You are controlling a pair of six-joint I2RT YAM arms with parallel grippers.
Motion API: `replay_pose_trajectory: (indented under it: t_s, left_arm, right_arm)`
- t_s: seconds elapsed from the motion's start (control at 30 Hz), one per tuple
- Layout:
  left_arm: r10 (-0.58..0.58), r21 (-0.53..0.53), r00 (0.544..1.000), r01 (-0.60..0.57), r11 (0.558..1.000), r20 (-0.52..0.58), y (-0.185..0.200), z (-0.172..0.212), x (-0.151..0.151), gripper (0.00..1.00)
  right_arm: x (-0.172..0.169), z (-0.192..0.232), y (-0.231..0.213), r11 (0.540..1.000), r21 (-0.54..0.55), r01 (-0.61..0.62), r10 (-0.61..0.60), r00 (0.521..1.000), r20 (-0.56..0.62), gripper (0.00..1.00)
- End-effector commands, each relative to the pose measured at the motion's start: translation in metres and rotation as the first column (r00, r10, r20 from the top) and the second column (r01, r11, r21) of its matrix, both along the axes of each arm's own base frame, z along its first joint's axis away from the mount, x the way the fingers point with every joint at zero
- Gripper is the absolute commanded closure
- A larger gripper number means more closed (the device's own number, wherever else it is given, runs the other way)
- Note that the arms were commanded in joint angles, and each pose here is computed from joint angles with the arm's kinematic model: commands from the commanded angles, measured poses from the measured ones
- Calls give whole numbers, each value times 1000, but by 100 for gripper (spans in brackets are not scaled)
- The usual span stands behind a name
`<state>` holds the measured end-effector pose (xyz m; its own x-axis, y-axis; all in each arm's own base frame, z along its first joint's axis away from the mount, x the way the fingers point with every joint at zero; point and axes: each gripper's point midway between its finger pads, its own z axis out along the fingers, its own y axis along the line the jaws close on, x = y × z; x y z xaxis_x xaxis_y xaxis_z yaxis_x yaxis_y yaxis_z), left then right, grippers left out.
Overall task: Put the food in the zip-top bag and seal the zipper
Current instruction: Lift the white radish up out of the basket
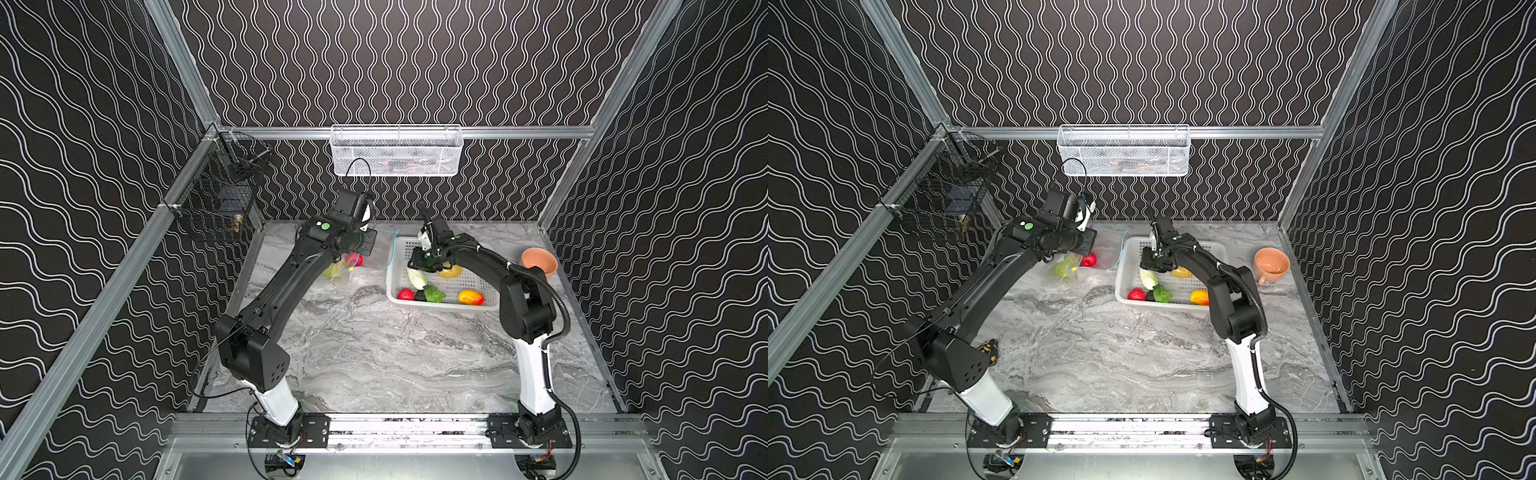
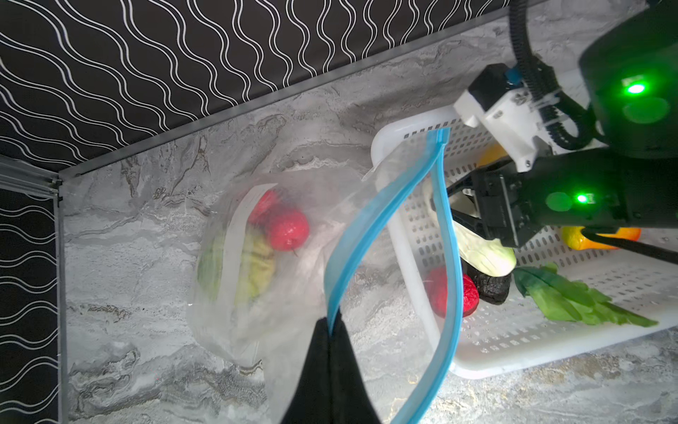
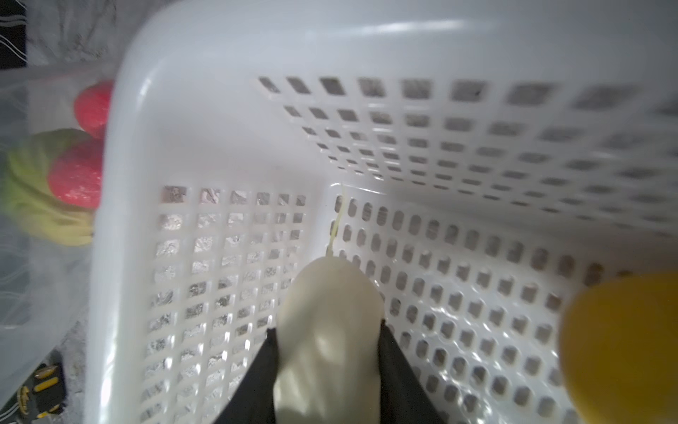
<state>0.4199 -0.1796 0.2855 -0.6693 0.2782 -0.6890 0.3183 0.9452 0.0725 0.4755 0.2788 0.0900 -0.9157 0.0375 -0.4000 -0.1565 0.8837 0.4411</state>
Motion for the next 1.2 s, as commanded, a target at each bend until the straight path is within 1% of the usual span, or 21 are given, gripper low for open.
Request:
replay_pose_trajectory:
  t_s: [0.0,0.13,0.17,0.2,0.33,0.4,0.43,0.57,0.73,0.8,1.03,1.1,1.17]
  left_arm:
    - [20,-24,999,-20,1000,31,1,10,1,100]
    - [19,-38,999,-18,999,33,1,11,-2,100]
    - [19,-41,999,-17,999,34,1,12,-2,100]
    - [19,-44,999,-18,999,31,1,11,-3,100]
    - [17,-56,999,-15,998,32,0,12,-5,100]
    - [16,-59,999,-14,998,37,0,14,-6,100]
    - [16,-61,999,-14,998,39,0,15,-6,100]
    - [14,-71,999,-11,997,40,0,17,-8,100]
    - [12,-90,1000,-9,996,26,-3,15,-8,100]
    - [13,-96,1000,-11,995,23,-5,16,-7,100]
    - [22,-96,1000,-20,995,19,-6,17,-2,100]
    - [25,-91,999,-23,996,21,-6,17,0,100]
    - [29,-86,999,-28,996,21,-5,17,0,100]
  right_arm:
    - [8,27,8,992,120,30,-38,997,70,93]
    - [4,50,12,973,227,39,-68,990,124,94]
    - [11,55,-1,965,254,67,-106,984,140,94]
    - [11,63,-3,957,281,72,-120,980,160,94]
    - [11,86,-6,931,357,80,-169,960,225,94]
    - [12,88,-6,918,388,83,-188,952,241,95]
    - [11,103,-6,908,413,74,-199,943,268,95]
    - [12,123,-8,875,479,68,-247,914,323,96]
    - [15,151,-12,837,545,53,-312,864,395,98]
    - [15,165,-14,820,570,42,-341,837,428,98]
    - [16,202,-15,786,618,-16,-406,741,535,99]
    - [9,212,-1,776,628,-60,-399,724,562,99]
    - [10,219,0,765,639,-74,-415,702,578,100]
